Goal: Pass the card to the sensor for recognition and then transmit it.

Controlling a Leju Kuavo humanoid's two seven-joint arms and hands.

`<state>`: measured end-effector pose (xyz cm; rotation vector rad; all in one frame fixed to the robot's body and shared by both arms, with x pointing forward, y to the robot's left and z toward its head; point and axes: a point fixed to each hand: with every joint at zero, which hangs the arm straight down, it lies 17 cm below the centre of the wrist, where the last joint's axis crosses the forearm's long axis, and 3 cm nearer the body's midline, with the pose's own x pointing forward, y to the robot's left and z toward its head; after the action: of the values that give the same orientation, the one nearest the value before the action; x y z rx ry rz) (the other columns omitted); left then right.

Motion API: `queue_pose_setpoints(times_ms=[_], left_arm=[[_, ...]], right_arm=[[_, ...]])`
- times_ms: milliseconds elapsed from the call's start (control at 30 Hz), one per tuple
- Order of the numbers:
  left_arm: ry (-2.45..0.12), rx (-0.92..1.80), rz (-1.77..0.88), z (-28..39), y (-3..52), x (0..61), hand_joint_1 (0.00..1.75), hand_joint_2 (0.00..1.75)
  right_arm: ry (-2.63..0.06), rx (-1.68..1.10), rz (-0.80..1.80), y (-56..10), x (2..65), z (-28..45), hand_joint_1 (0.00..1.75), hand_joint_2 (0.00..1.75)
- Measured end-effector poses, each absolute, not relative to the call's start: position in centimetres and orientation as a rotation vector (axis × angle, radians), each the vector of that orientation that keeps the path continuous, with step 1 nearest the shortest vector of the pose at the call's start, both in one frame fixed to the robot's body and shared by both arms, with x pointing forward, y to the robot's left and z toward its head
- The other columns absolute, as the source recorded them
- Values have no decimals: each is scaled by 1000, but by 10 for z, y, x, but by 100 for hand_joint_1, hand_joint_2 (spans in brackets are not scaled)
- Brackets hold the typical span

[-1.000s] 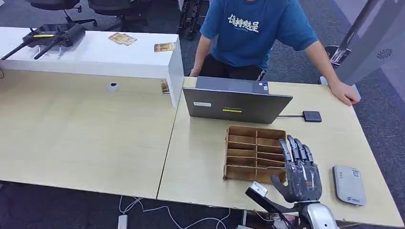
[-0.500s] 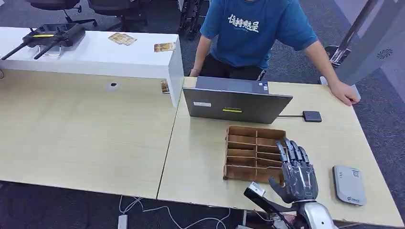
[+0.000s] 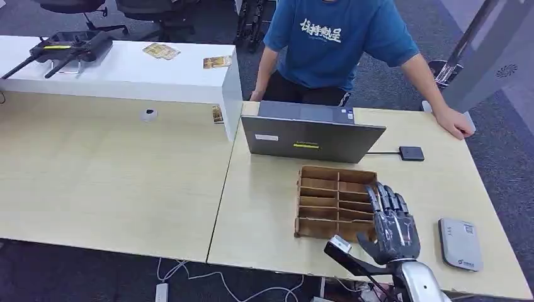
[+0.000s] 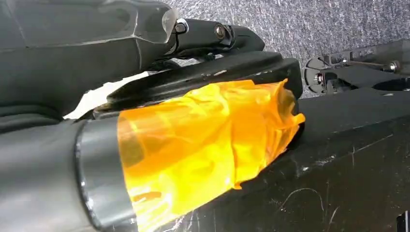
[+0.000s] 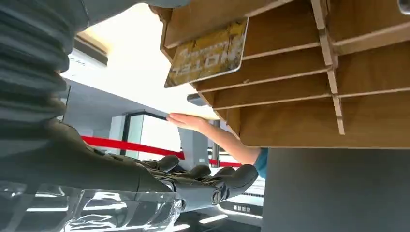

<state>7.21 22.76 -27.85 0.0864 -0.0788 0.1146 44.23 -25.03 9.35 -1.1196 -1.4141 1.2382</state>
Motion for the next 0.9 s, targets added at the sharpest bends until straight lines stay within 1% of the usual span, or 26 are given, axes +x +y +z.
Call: queue_pose_setpoints(times_ms=[900], left_arm=[[-78, 89, 118, -279, 228, 72, 0, 0]], right_arm=[[-1365, -1109, 1234, -264, 435, 82, 0, 175]])
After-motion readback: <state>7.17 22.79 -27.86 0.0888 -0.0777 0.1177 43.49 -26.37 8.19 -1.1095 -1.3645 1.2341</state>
